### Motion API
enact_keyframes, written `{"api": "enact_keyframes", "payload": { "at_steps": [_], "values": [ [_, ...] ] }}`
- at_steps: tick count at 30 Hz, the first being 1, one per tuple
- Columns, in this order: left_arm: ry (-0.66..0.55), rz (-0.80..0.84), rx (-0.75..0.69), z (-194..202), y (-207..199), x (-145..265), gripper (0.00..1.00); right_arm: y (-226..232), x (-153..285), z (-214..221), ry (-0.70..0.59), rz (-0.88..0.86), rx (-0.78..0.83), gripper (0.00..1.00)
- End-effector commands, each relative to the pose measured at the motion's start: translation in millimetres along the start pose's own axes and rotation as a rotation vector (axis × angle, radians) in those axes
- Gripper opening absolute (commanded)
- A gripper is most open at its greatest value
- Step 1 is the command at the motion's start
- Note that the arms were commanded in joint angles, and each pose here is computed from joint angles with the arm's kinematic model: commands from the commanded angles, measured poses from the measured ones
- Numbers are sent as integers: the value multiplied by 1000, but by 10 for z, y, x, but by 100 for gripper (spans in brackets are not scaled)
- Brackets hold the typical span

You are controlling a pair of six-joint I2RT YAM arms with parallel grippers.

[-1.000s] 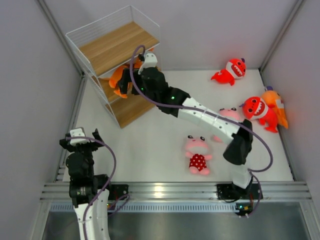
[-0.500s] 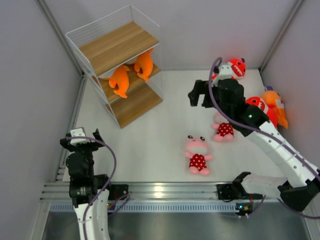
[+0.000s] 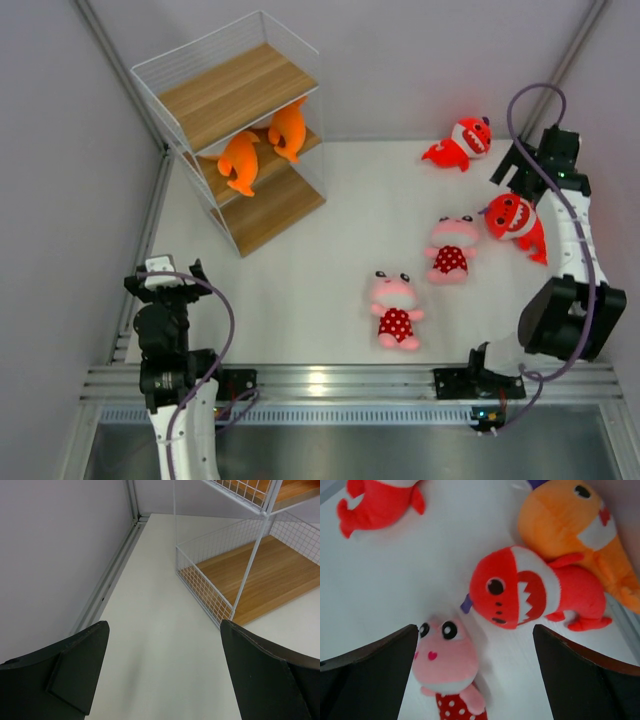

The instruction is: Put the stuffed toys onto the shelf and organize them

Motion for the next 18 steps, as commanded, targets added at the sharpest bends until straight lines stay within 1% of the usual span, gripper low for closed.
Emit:
{"api": "enact_keyframes", "payload": {
  "at_steps": [1, 2, 3, 5, 7, 10, 12, 14, 18],
  "values": [
    [-62, 32, -13, -108, -37, -16, 99, -309, -177, -424, -76, 192, 24, 99],
    [-59, 36, -14, -101, -42, -16, 99, -431, -245, -472, -76, 280, 59, 95],
    [-59, 41, -16, -101, -46, -15, 99, -465, -390, -532, -71, 311, 80, 93],
    [-60, 50, -21, -103, -56, -13, 99, -513, -539, -617, -88, 346, 135, 90],
    [-57, 55, -20, -94, -62, -17, 99, -521, -783, -641, -78, 350, 178, 89],
    [-57, 90, -25, -95, -104, -13, 99, -541, -1138, -671, -56, 361, 247, 92],
    [-53, 93, -25, -87, -108, -16, 99, -611, -1354, -658, -9, 411, 300, 98],
    [-52, 106, -31, -90, -123, -15, 99, -687, -1456, -656, 6, 469, 337, 99],
    [-54, 140, -28, -101, -159, -7, 99, -748, -1722, -555, 45, 486, 404, 99]
  ]
}}
Point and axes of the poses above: each gripper's point midway between its finger pads, its own x axis back along the fingers, its own y axis along the line the jaws close on, z = x × y, the point moved 5 cm from there along x, back along the fingers, and after that the axes turned 5 degrees about x, right-handed, at the moved point
